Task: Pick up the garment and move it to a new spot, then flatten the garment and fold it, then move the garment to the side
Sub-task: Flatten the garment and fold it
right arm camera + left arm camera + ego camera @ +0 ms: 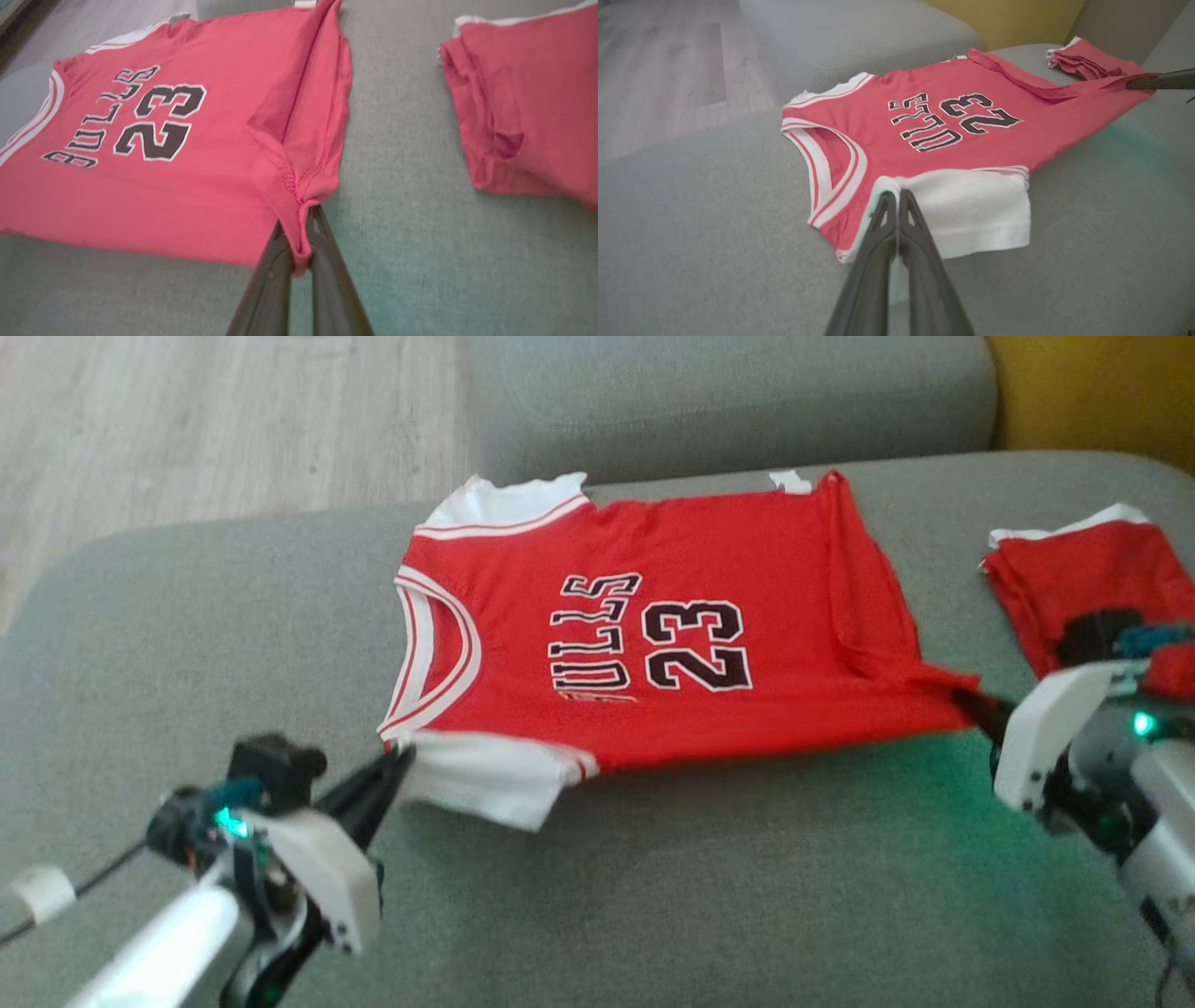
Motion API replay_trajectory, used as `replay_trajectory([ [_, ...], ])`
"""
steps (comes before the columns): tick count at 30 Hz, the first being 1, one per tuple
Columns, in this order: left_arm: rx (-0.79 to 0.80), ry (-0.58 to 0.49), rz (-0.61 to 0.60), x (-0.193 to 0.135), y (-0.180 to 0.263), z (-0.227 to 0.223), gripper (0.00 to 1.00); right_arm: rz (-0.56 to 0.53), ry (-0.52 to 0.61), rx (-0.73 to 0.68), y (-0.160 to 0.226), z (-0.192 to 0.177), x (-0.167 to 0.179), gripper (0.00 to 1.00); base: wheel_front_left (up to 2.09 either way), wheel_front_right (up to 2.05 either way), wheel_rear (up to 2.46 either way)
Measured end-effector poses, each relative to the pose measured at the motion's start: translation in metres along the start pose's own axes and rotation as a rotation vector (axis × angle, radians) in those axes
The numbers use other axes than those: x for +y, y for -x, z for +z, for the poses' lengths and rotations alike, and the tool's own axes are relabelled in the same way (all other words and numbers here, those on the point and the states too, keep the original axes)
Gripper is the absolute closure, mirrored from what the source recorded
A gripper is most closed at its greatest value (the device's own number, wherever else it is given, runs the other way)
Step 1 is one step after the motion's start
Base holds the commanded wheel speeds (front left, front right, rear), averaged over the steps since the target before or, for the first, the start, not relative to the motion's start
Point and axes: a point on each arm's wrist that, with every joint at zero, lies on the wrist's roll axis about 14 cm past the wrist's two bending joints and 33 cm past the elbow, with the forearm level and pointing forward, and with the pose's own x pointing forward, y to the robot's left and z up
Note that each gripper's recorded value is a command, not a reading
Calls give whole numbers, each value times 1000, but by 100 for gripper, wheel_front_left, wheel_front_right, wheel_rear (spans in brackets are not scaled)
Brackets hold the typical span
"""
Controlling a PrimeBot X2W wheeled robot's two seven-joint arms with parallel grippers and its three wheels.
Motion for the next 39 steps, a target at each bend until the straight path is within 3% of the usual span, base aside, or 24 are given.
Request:
replay_trajectory([
  [7, -34, -1, 36, 22, -32, 27, 100, -20, -12, -78, -17, 40, -8, 100, 0, 0, 0],
  [19, 67, -68, 106, 67, -83, 30, 100, -43, -39, -49, -62, 57, -13, 100, 0, 0, 0],
  [30, 105, -141, 124, 81, -120, 23, 98, -66, -3, 11, -94, 50, -19, 100, 0, 0, 0],
  [31, 85, -154, 135, 84, -123, 27, 52, -74, 5, -9, -97, 55, -21, 29, 0, 0, 0],
  [32, 61, -165, 156, 89, -127, 33, 3, -83, -5, -33, -99, 60, -24, 0, 0, 0, 0],
  [35, -36, -185, 225, 101, -137, 54, 0, -89, -64, -168, -105, 90, -26, 0, 0, 0, 0],
  [39, -296, -167, 328, 114, -136, 105, 0, -89, -88, -418, -98, 142, -23, 0, 0, 0, 0],
])
